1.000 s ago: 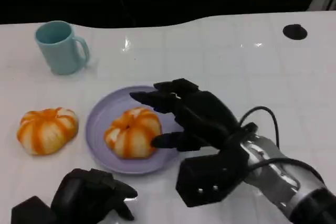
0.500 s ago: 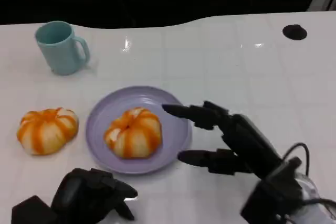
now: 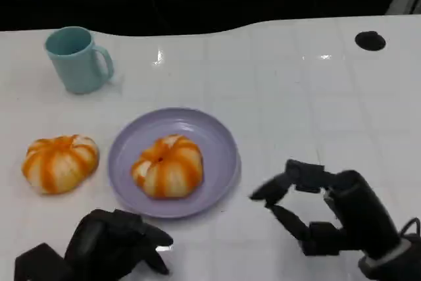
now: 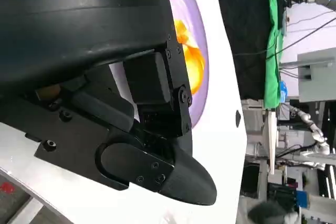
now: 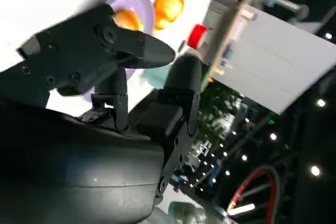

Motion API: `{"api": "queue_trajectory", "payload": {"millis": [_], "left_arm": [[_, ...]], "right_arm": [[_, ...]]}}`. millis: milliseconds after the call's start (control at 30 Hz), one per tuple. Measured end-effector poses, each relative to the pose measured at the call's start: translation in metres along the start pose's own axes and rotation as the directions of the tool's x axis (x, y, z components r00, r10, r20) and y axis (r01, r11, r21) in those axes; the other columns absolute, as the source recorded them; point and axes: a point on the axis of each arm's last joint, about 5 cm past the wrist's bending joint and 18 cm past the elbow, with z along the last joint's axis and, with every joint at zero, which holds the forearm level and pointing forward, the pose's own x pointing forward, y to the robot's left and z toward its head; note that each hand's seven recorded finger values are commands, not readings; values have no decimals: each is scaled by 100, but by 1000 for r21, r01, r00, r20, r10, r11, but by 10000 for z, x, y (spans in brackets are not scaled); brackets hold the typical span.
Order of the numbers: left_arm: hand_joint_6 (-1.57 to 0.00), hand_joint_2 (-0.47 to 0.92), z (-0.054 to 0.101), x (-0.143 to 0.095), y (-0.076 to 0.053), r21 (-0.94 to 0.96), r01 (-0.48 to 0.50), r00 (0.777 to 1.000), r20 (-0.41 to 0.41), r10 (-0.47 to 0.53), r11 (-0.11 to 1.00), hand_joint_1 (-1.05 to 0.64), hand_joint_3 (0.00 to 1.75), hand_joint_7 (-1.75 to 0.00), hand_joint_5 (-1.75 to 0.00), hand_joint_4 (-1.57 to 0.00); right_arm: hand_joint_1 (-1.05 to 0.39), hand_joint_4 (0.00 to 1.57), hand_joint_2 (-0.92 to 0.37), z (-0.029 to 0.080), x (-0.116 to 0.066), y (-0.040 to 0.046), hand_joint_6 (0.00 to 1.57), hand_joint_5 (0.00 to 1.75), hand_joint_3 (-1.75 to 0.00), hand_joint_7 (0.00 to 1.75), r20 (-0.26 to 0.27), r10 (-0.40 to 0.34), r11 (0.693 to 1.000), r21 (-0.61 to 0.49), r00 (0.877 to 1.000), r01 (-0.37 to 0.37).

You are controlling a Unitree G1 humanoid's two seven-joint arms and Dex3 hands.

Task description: Grasp the bread from the table and place it into the plate.

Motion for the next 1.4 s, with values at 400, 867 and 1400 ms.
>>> {"api": "queue_trajectory", "payload": {"millis": [400, 867, 1400], "left_arm": [[-157, 91, 6, 2, 3, -6, -5, 1000, 4, 5, 1000, -105, 0, -23, -82, -141], [-157, 92, 0, -30, 25, -9, -5, 1000, 0, 5, 1000, -105, 1, -21, -82, -140], [-157, 91, -9, -92, 68, -10, -3, 1000, -7, 3, 1000, -105, 3, -21, -82, -141]], "right_arm": [[-25, 88, -39, -5, -350, -35, 77, 175, -137, 158, -81, -75, 995, 66, 994, 80], [-25, 86, -42, -56, -457, 28, 71, 175, -130, 164, -142, -132, 983, 109, 981, 148], [-25, 86, -42, -74, -449, 54, 73, 175, -129, 160, -137, -123, 988, 76, 983, 134]]}}
